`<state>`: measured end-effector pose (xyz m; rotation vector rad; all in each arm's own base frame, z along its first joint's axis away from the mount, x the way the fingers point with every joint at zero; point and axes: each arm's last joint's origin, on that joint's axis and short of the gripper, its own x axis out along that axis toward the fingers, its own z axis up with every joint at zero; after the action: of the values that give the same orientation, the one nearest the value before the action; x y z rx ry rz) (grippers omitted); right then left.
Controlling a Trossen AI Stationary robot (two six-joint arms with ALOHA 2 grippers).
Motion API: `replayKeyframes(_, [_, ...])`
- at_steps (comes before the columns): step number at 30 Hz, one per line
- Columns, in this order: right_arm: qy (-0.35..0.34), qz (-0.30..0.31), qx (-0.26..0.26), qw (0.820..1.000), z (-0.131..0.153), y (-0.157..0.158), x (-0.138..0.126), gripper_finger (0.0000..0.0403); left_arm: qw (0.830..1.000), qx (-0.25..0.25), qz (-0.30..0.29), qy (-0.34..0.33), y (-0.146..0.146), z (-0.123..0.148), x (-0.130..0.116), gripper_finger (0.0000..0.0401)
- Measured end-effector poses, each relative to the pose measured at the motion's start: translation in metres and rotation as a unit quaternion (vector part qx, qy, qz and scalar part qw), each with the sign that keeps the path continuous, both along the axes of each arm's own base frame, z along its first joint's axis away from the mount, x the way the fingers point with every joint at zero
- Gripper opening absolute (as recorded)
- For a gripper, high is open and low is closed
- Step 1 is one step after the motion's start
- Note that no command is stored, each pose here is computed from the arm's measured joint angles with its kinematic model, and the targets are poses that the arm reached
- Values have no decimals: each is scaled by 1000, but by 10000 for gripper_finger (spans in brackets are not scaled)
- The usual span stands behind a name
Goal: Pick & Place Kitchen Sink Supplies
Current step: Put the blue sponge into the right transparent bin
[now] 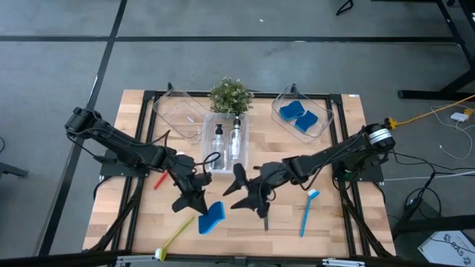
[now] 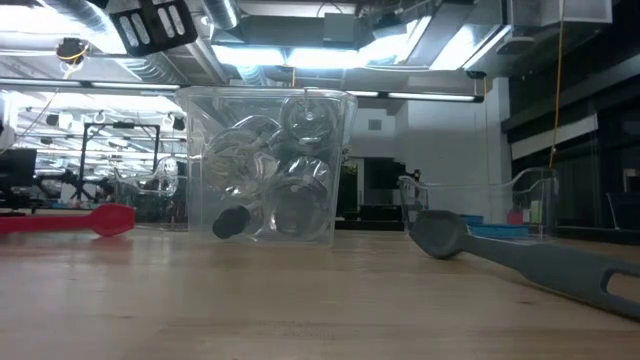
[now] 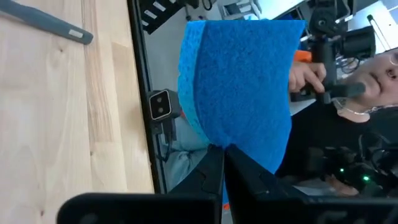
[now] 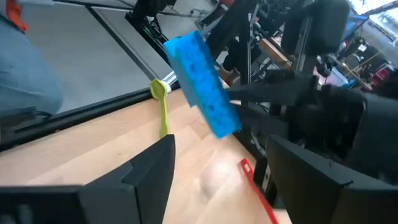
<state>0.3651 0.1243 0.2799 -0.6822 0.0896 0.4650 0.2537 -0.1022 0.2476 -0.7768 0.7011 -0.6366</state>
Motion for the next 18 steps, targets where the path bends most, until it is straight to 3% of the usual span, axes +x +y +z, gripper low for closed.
replayKeyframes(10, [-8, 16, -36, 999, -3, 13, 24, 235, 1000, 2, 1, 2, 1, -1, 0, 2])
replayKeyframes(18, [-19, 22, -33, 999, -1, 20, 22, 123, 1000, 12, 11, -6, 6, -1, 2, 2])
